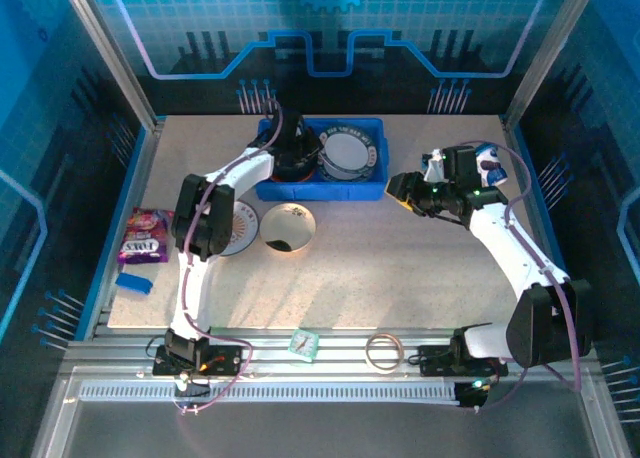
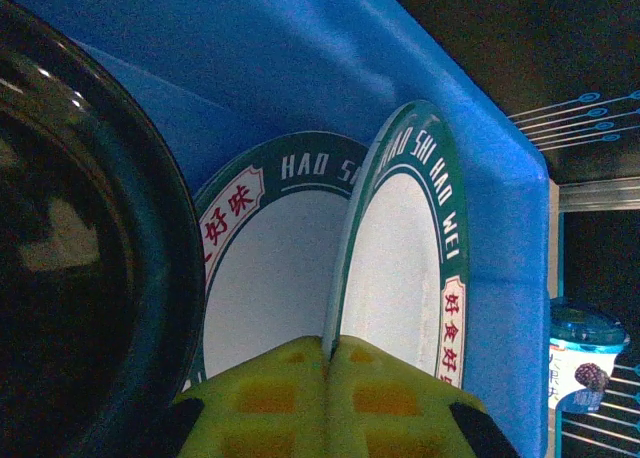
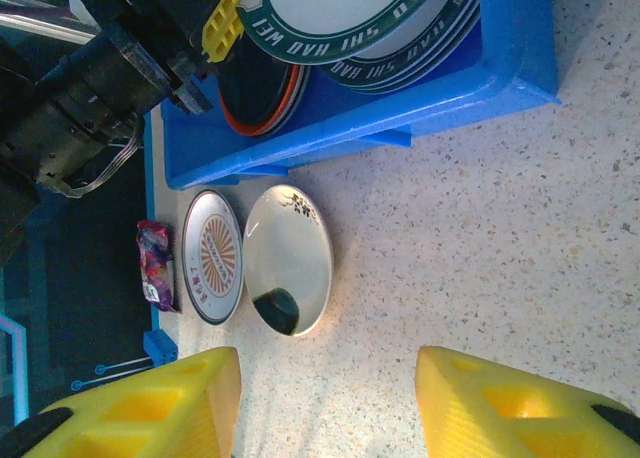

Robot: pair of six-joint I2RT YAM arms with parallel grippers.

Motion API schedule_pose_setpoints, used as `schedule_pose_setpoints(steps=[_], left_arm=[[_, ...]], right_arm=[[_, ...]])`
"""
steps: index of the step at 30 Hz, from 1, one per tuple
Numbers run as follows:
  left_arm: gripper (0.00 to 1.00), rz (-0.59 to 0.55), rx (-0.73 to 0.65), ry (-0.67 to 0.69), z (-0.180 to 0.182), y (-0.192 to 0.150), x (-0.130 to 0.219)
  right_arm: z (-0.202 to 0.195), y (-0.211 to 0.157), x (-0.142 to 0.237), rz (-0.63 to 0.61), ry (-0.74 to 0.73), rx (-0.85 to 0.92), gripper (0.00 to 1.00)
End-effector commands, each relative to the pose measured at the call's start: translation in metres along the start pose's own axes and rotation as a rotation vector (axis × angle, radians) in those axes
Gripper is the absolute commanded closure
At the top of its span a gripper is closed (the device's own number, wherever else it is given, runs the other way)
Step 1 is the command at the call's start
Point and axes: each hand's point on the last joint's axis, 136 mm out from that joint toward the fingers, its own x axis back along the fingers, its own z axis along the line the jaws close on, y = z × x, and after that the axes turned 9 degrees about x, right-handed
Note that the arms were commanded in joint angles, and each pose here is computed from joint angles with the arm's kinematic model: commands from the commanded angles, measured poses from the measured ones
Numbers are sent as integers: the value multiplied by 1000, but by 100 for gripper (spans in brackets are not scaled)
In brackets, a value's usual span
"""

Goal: Place the plates into the plastic bin on the countertop

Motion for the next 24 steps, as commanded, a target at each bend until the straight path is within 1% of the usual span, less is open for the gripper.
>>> schedule_pose_setpoints(steps=[1, 9, 15, 16, 17, 20, 23, 24], left_arm=[[100, 8, -29, -39, -22, -7, -6], [100, 39, -38, 27, -13, -11, -19], [100, 39, -46, 70, -6, -12, -20], [90, 39, -46, 72, -6, -12, -20], [82, 39, -45, 76, -6, -12, -20], [63, 44, -50, 80, -7, -12, -19], [53, 44, -56, 79, -11, -11, -17], [52, 43, -59, 77, -13, -10, -16]], right_arm=[[-4, 2, 0, -2, 8, 4, 50], [-6, 1, -3, 1, 9, 3, 50], [-6, 1, -4, -2, 16, 1, 50], [-6, 1, -5, -1, 16, 1, 50], [-6, 1, -5, -1, 17, -1, 50], [-6, 2, -5, -3, 18, -1, 50], [-5, 2, -5, -6, 21, 1, 50], [-5, 2, -5, -7, 23, 1, 50]])
